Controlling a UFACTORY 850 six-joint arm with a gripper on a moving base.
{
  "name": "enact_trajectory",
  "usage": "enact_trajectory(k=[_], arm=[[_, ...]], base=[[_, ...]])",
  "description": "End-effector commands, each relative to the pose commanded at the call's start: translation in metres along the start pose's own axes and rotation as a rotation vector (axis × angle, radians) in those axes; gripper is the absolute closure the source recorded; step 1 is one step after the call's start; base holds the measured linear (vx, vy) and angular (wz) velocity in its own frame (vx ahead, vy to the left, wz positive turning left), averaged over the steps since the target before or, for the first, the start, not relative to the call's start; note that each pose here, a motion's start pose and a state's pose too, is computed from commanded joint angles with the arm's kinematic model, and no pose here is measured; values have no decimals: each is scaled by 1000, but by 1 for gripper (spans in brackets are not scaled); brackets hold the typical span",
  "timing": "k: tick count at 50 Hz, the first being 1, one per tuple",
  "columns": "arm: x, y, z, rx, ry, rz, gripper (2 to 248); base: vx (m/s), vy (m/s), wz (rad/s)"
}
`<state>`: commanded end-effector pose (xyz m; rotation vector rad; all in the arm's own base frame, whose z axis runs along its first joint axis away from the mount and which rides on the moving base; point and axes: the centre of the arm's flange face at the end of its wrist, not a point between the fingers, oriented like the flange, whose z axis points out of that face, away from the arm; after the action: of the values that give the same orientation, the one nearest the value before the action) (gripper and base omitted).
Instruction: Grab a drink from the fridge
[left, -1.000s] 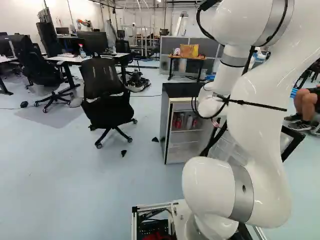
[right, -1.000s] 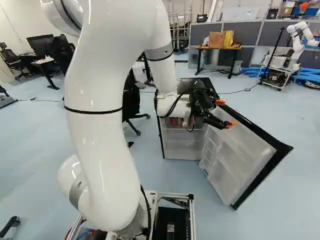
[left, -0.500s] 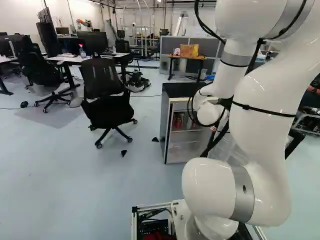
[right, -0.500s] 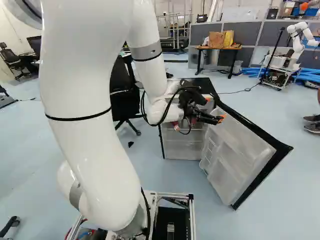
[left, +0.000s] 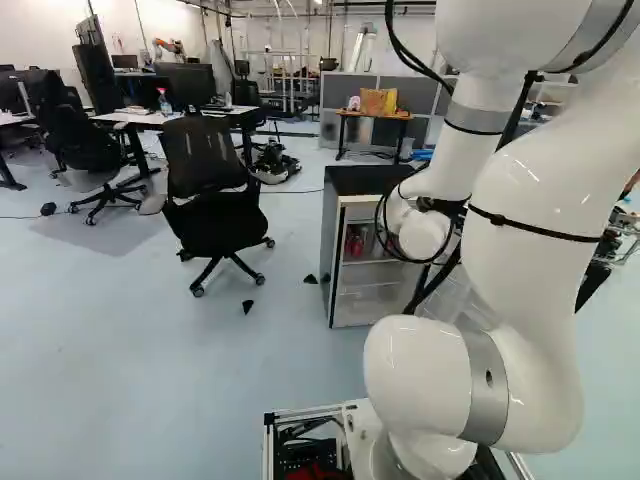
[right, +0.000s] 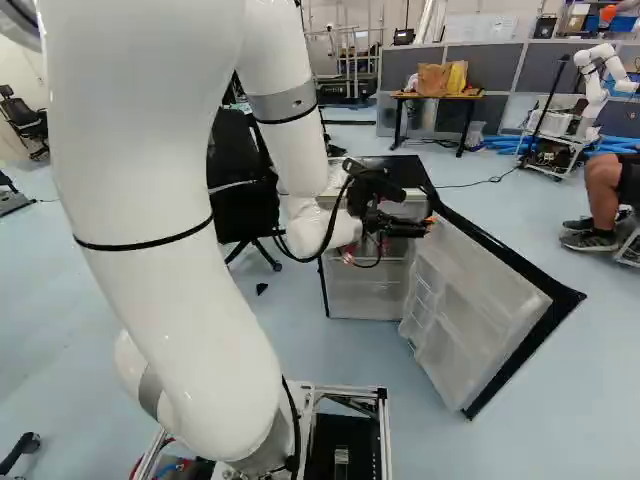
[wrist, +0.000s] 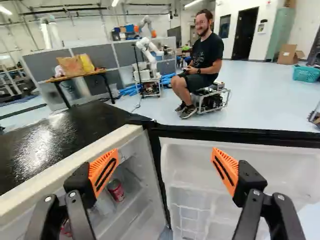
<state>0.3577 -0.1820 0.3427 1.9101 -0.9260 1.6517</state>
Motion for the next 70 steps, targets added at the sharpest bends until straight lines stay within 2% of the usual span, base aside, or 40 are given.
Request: enact_trajectory(k=[10,36,70], arm=[[-5,-8,1,96,-18,-43,3],[-35,-29,3,343,-96,-160,3],[-81,-50,-1,661,-251,-315,3]], base=[[0,0,0],[0,0,0],[0,0,0]])
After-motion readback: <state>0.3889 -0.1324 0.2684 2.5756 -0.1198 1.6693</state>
